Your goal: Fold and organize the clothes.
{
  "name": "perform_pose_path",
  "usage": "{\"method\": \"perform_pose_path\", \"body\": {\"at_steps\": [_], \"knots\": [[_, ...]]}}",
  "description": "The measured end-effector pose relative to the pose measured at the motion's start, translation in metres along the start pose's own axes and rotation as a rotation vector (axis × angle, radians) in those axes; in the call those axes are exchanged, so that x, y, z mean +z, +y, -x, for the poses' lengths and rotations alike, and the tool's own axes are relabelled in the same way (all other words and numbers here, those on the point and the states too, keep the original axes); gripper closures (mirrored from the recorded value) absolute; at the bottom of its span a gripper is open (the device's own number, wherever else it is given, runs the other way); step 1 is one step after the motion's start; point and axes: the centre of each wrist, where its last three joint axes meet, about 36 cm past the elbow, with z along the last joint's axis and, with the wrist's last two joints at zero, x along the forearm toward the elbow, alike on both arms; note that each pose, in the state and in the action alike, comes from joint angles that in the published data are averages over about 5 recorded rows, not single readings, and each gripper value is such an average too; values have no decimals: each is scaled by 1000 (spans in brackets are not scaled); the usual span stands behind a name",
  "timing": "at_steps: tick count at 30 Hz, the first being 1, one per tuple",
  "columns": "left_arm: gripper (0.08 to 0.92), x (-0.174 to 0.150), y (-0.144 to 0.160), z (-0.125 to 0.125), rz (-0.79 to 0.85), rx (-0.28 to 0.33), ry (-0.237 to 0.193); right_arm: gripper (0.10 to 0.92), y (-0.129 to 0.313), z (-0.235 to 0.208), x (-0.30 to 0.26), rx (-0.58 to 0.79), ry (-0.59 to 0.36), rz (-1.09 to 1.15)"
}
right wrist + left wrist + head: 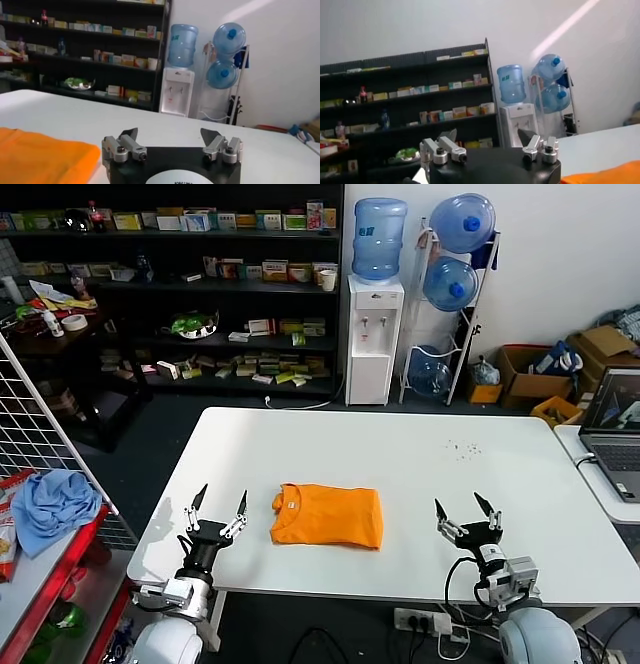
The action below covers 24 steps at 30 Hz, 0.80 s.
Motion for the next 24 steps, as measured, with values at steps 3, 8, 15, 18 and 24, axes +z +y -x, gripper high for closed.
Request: {"method": "perform_pose_path", "body": {"at_steps": [3, 8, 15, 18, 24], "knots": [[177, -3, 8, -5, 19, -1, -7, 200, -2, -3, -1, 2, -10, 0], [177, -9, 15, -11, 41, 0, -18, 200, -4, -7, -4, 2, -23, 1], [177, -15, 22, -20, 63, 4, -13, 200, -3, -11, -7, 3, -28, 0], [177, -16, 22, -23, 66, 4, -10, 200, -3, -12, -7, 3, -27, -2], [177, -19, 22, -25, 69, 4, -8, 200, -4, -15, -10, 3, -24, -5]]}}
